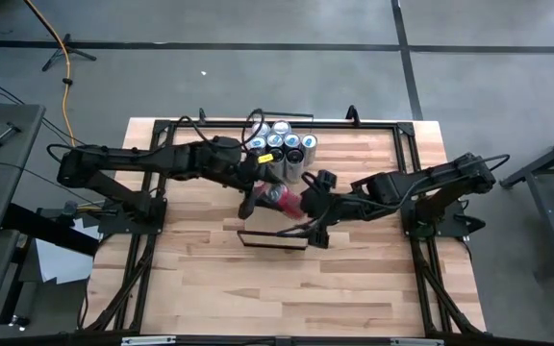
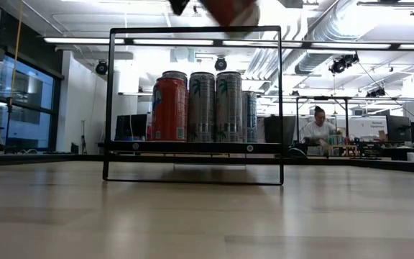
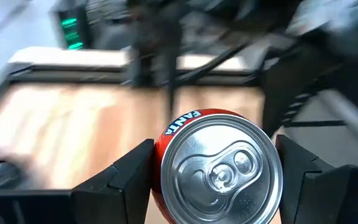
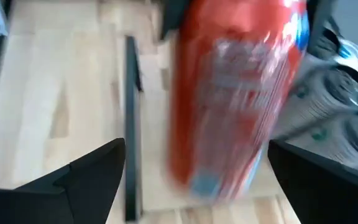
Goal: Place canned beverage on shelf
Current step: Put the red soda can on the shelf aligned with the other red soda can
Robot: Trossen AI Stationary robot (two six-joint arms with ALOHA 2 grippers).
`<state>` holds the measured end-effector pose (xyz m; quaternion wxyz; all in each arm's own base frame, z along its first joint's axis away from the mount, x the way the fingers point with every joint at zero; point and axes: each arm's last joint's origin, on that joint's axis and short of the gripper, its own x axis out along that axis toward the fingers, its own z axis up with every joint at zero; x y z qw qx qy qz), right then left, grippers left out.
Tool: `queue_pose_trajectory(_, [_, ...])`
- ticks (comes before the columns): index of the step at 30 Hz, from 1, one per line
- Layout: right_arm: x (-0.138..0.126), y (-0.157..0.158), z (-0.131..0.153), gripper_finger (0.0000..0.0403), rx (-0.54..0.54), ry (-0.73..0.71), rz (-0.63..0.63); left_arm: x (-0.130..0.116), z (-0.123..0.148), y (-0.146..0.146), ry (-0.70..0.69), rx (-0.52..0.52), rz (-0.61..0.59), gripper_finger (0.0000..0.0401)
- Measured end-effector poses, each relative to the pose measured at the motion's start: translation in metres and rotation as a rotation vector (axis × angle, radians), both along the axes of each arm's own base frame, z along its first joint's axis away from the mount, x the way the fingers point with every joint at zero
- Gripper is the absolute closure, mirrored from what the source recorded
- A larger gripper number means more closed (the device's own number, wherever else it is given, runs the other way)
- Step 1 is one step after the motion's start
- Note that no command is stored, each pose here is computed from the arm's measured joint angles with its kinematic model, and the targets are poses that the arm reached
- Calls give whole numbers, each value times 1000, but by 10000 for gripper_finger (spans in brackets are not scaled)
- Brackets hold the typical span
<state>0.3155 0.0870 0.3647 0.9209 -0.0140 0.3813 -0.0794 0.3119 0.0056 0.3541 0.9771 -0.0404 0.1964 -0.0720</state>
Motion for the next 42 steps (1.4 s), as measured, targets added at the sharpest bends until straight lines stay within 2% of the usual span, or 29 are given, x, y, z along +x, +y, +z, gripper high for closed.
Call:
queue_pose_trajectory(4, [-19, -7, 5, 22, -12, 54, -96, -11, -1, 7, 104, 93, 153, 202])
queue_pose_trajectory(7, [-36, -12, 9, 21, -25, 88, -181, -12, -1, 7, 211, 128, 167, 202])
queue_pose_trajectory(13, [-60, -18, 19, 21, -76, 73, -318, 12, -15, -1, 409, 172, 163, 202])
queue_pose_trajectory(21, [-63, -21, 22, 21, -69, 29, -380, 48, -55, -4, 582, 205, 171, 202])
queue_pose_trajectory(26, [-63, -21, 22, 21, -50, 21, -399, 57, -72, -4, 632, 233, 157, 202])
queue_pose_trajectory(32, [-62, -20, 22, 21, -45, 14, -401, 60, -75, -4, 632, 262, 133, 169])
queue_pose_trajectory(36, [-62, -20, 22, 21, -44, 14, -400, 60, -75, -4, 631, 258, 135, 153])
queue_pose_trajectory(42, [-61, -20, 22, 20, -39, 5, -400, 60, -75, -4, 632, 200, 134, 136])
